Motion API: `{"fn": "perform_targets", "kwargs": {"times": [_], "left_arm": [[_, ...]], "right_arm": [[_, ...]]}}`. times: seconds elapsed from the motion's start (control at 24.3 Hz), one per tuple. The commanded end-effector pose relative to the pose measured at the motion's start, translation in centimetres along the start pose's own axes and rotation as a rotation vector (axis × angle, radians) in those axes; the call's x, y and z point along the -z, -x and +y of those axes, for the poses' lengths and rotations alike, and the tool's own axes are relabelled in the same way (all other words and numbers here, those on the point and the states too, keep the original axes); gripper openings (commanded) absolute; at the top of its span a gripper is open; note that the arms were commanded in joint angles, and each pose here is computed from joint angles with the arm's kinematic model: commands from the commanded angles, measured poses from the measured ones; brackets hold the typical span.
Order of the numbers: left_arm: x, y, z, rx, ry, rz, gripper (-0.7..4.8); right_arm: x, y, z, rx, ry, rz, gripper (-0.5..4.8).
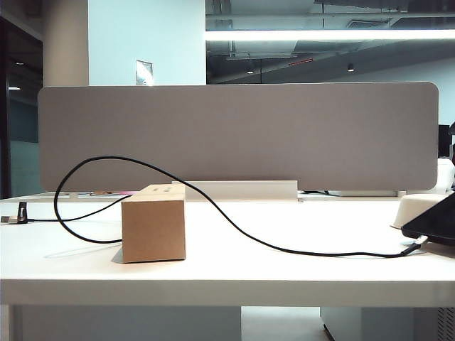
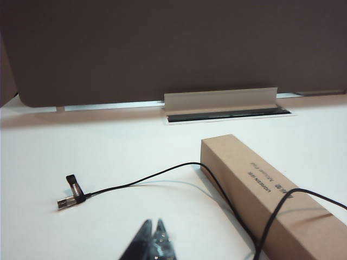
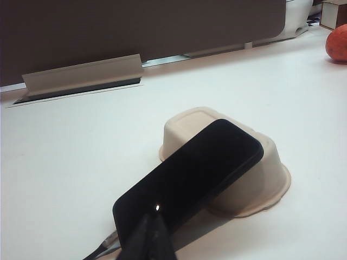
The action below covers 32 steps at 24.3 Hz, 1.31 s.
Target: Pick up the charging cable and the phone, plug the charging cable into the charging port on the phone, and finally place them back on the table.
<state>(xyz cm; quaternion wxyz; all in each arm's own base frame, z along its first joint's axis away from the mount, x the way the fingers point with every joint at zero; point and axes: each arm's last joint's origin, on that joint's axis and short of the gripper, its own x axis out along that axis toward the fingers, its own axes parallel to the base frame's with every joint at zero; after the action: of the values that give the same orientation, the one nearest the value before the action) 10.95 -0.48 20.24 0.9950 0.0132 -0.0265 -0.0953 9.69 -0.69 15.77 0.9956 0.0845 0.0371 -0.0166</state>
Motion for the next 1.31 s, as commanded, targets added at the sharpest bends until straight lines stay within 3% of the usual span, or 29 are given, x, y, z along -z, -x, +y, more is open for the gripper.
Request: {"fn": "perform_targets", "kwargs": {"times": [0.04, 0.62, 1.31], "left_arm": [[0.6, 0.2, 0.0, -0.008, -0.038, -0.015, -0.06], [1.3, 1.6, -0.3, -0.033, -0.059, -0.141, -0.06], [2.4, 1.4, -0.1, -0.093, -0.043, -0.067, -0.06]], "right_arm": [[0.1, 0.0, 0.0, -0.001, 0.004, -0.003, -0.01], [0.1, 0.0, 0.0, -0.001, 0.004, -0.003, -0.01], [0.1, 0.0, 0.0, -0.001, 0.004, -0.003, -0.01]]}}
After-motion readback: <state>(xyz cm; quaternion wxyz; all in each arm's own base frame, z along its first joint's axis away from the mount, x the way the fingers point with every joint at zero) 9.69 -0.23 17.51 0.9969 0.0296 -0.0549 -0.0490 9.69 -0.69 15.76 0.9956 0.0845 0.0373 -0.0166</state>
